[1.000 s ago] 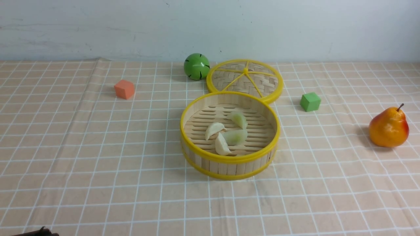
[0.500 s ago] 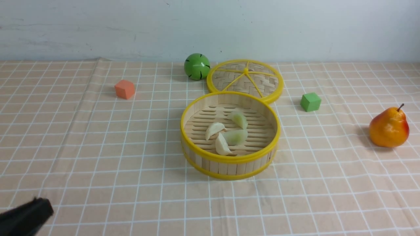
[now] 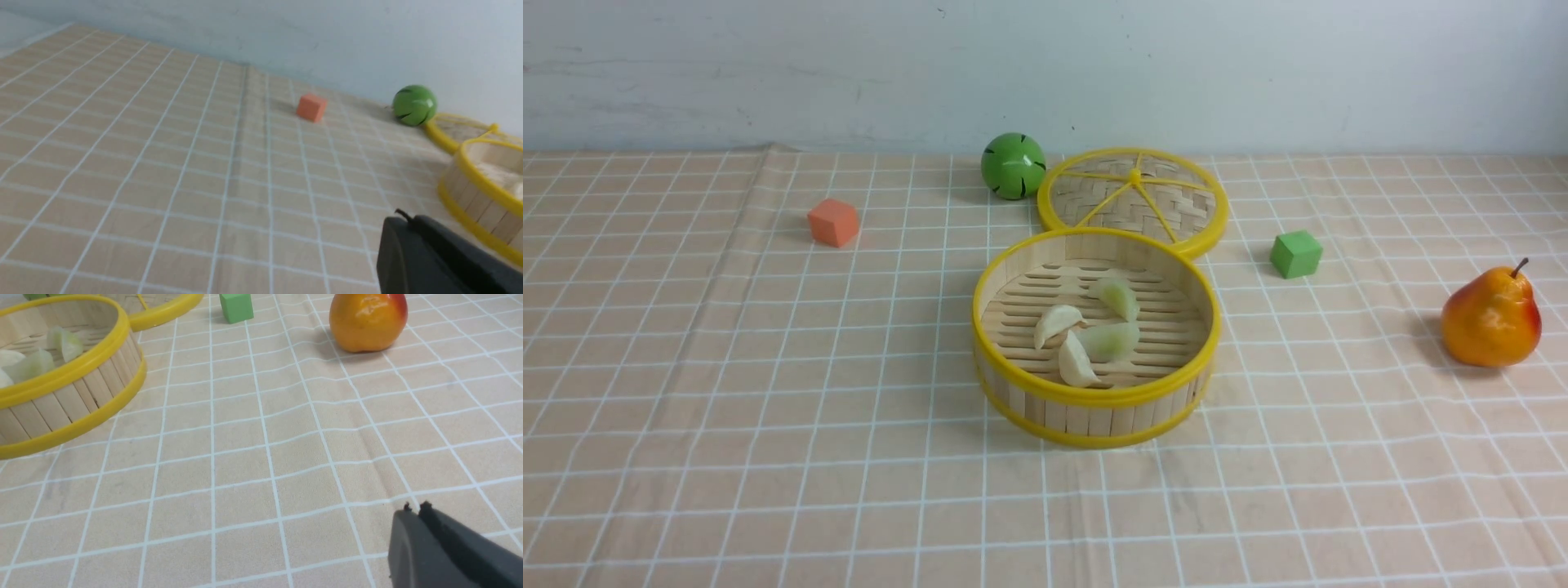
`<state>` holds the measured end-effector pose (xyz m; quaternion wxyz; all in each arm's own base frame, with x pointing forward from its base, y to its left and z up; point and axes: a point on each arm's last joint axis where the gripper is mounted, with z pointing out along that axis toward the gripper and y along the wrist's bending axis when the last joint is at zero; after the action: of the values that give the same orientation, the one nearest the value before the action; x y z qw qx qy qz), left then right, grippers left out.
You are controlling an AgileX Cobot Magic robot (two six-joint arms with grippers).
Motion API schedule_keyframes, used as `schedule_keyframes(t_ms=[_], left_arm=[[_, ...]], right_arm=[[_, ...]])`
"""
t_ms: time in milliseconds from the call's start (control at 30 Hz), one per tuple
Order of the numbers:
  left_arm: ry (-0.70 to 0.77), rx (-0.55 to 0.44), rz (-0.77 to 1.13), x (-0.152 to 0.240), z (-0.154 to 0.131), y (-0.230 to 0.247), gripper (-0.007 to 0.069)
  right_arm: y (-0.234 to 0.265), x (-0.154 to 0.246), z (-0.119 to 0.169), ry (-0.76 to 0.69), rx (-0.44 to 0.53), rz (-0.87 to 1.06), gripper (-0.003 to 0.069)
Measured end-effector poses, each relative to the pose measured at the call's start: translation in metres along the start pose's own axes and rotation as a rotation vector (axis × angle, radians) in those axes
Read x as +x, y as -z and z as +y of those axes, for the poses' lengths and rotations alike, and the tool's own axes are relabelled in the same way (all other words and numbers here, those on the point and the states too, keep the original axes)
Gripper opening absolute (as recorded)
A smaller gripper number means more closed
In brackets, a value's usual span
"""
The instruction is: Put the dumplings into the steamer on the table with the brown tablecloth.
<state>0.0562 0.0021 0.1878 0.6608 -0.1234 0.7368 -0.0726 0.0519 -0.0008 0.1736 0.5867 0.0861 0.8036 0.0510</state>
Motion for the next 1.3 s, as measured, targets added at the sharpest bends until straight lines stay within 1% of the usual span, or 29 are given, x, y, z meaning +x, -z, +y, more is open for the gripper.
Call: schedule_keyframes(t_ms=[33,133,267,1300], left_arm=[[-0.008,0.015,0.011,0.000,0.000,0.000,-0.0014],[-0.048,-0.030,0.126,0.012,0.004,0.001,-0.0014],[-0.088,-0.043,0.180,0.017,0.006,0.001,-0.0014],[-0.098,-0.045,0.193,0.018,0.006,0.002,-0.0014]], right_arm=[[0.000,0.000,0.000,0.000,0.000,0.000,0.0021],[0.000,0.000,0.000,0.000,0.000,0.000,0.0021],[0.000,0.000,0.000,0.000,0.000,0.000,0.0021],[0.000,0.000,0.000,0.000,0.000,0.000,0.0058]])
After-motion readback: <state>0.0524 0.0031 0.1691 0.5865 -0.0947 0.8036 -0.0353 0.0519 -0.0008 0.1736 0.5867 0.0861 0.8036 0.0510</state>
